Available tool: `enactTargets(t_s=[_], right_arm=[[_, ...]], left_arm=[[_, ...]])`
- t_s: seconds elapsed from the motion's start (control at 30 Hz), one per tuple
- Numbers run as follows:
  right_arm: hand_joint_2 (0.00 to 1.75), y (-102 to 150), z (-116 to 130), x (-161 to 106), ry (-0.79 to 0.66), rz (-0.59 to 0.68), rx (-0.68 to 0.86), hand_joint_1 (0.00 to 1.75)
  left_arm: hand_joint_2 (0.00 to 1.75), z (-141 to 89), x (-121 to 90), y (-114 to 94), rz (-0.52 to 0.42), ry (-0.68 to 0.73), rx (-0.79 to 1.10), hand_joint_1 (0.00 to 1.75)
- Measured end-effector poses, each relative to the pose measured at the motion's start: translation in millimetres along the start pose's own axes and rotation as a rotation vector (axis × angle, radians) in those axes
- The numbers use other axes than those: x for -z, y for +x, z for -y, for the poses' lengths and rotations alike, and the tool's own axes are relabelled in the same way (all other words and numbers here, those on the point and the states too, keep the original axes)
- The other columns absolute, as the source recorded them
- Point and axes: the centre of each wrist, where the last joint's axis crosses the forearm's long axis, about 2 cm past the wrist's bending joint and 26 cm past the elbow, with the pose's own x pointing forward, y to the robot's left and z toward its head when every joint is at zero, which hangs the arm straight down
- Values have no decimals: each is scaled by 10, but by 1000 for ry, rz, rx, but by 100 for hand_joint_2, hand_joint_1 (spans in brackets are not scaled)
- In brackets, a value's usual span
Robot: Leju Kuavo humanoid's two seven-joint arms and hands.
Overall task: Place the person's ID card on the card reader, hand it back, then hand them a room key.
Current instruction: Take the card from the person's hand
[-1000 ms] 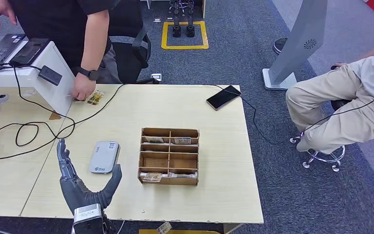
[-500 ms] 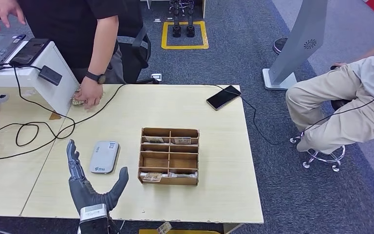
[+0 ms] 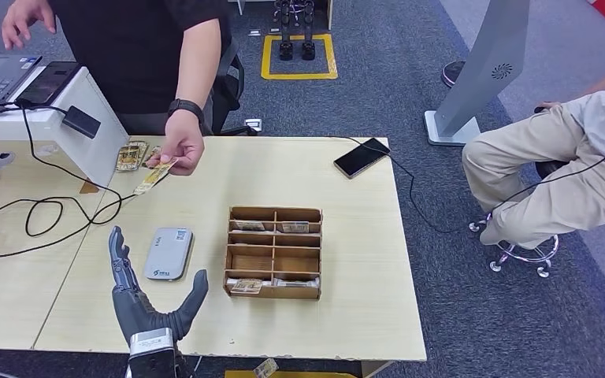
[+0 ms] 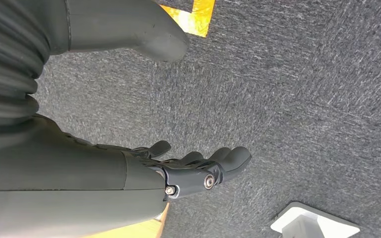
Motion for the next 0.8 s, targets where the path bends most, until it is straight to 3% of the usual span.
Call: enactTargets(t_s=[0.37,0.53,0.8], right_arm=[[175,-15,-31,-25,19,3,-4,0],[175,-23,-57,-46,34,-1,-6,0],[175,-34,-73,-61,46,-9,-8,0]], left_arm=[[175,22,-31,-10,71,-106,140,0],[175,28,-19,-11,195,-195,282,0],[175,20,-30,-44,202,-209,318,0]])
